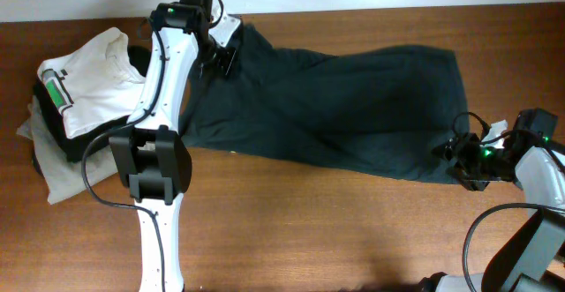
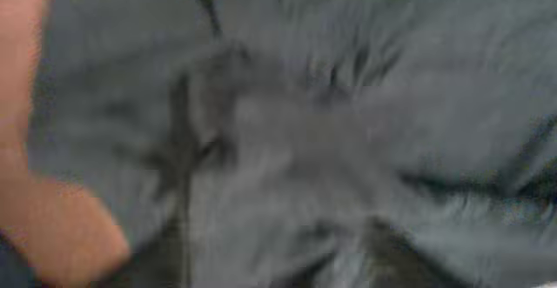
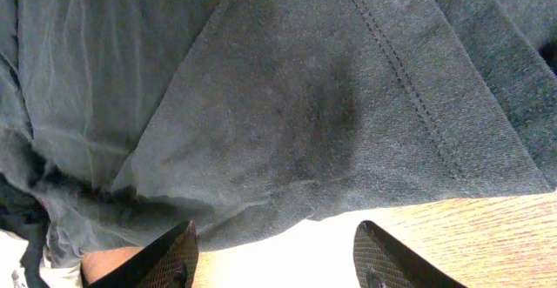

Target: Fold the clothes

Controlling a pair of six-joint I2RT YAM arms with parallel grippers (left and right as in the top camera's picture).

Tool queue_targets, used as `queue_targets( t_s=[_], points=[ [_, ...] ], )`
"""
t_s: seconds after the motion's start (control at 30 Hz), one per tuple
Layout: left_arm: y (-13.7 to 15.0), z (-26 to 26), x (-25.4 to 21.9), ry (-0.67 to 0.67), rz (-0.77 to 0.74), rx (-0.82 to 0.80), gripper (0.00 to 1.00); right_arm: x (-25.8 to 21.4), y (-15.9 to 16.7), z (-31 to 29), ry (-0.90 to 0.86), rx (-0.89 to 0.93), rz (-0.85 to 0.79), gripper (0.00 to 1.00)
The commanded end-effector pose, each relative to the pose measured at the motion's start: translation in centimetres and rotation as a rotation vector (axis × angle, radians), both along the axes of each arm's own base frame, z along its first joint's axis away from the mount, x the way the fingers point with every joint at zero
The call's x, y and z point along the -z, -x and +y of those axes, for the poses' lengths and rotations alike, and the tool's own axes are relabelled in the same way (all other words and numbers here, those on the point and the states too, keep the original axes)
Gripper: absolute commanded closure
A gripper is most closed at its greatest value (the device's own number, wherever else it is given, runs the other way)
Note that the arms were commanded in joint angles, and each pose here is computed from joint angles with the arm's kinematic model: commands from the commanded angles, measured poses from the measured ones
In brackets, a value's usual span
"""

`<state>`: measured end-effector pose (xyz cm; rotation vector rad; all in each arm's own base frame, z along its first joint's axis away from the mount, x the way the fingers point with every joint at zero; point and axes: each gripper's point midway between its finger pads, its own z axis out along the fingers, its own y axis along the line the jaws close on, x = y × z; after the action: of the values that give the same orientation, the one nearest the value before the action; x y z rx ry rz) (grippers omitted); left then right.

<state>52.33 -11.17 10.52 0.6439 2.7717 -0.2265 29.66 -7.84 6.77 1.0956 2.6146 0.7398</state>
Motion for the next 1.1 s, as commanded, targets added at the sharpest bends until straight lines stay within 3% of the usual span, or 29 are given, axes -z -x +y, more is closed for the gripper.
queue_targets(
  t_s=[0.0, 0.13, 0.2, 0.27, 0.33, 0.37, 0.4, 0.47, 0.63, 0.83, 0.93, 0.97, 1.0, 1.07],
  points=[
    [2.3, 3.3, 0.6, -0.087, 0.106, -0.046, 0.01, -0.3, -0.2, 0.0, -0.003, -0.002, -0.011, 0.39],
    [7.8, 8.9, 1.7, -0.109, 0.371, -0.171, 0.04, -0.2, -0.2, -0.1, -0.001, -0.001, -0.008, 0.39],
    [10.4, 9.1, 3.9, -0.015, 0.511, -0.204, 0.29, -0.2, -0.2, -0.1, 0.000, -0.001, -0.008, 0.38],
    [12.1, 9.2, 6.7, -0.015, 0.589, -0.208, 0.39, -0.2, -0.2, -0.1, 0.000, -0.002, -0.008, 0.38],
    [13.4, 9.1, 9.0, -0.019, 0.631, -0.208, 0.67, 0.0, 0.1, -0.4, 0.021, 0.003, 0.010, 0.38],
    [14.2, 9.3, 9.6, -0.030, 0.658, -0.204, 0.92, 0.2, 0.3, -0.6, 0.032, 0.005, 0.019, 0.38],
    [14.4, 9.9, 9.6, -0.062, 0.665, -0.205, 1.00, 0.3, 0.4, -0.9, 0.049, 0.008, 0.030, 0.39],
    [15.4, 12.9, 9.3, -0.154, 0.699, -0.275, 1.00, 1.0, 1.1, -2.2, 0.130, 0.026, 0.080, 0.38],
    [15.9, 15.4, 9.1, -0.126, 0.722, -0.361, 1.00, 1.0, 1.1, -2.4, 0.143, 0.012, 0.077, 0.39],
    [15.4, 15.1, 9.3, -0.100, 0.707, -0.365, 0.99, -0.7, -3.1, -2.5, 0.222, -0.115, -0.133, 0.38],
    [14.4, 14.3, 9.1, -0.041, 0.674, -0.370, 0.72, -0.1, -6.3, -3.3, 0.293, -0.155, -0.150, 0.33],
    [13.5, 13.7, 8.2, 0.005, 0.649, -0.368, 0.66, 0.7, -7.5, -4.0, 0.280, -0.162, -0.126, 0.30],
    [11.8, 12.2, 6.1, 0.106, 0.596, -0.349, 0.52, 1.7, -8.4, -4.4, 0.255, -0.162, -0.088, 0.27],
    [8.9, 10.0, 3.0, 0.211, 0.484, -0.313, 0.48, 3.6, -9.0, -4.7, 0.205, -0.110, -0.025, 0.33]
  ],
)
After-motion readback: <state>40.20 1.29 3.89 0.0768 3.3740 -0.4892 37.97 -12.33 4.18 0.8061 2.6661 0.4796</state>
